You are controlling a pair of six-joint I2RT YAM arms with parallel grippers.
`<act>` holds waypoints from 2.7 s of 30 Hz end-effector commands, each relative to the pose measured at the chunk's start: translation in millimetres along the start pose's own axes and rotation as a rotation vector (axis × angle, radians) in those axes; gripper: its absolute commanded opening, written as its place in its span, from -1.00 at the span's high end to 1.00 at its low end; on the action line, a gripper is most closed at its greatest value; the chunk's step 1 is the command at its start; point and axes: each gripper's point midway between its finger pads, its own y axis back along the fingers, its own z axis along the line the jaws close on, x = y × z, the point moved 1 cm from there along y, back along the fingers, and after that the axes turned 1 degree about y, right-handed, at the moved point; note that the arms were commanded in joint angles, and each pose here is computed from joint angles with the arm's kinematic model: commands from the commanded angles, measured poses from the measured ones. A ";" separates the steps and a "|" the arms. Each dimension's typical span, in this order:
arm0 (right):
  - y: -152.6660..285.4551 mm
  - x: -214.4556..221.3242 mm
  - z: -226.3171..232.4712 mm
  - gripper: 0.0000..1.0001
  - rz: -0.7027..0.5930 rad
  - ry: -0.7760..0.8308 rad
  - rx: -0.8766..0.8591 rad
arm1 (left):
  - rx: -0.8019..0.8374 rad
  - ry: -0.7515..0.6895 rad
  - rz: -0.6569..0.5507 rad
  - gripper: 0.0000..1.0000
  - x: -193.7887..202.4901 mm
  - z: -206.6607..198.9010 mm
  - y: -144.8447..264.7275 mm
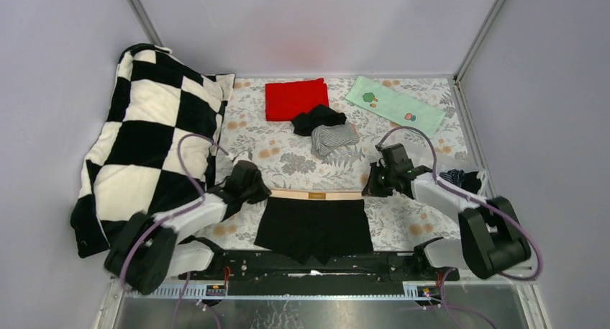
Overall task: Roll the underwear
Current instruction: Flatten out the underwear at the center of the board, then fold the underwear at the center of the board.
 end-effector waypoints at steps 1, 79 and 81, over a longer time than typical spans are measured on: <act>-24.2 -77.4 9.4 1.00 -0.240 0.056 0.009 | 0.051 -0.042 -0.202 1.00 -59.1 -34.6 -41.6; -172.5 -49.3 243.6 0.11 -0.038 0.414 0.266 | -0.142 0.126 0.021 -0.34 22.4 36.4 37.0; -174.5 -48.7 241.0 0.17 -0.034 0.418 0.275 | -0.136 0.119 0.029 -0.33 24.3 34.4 37.0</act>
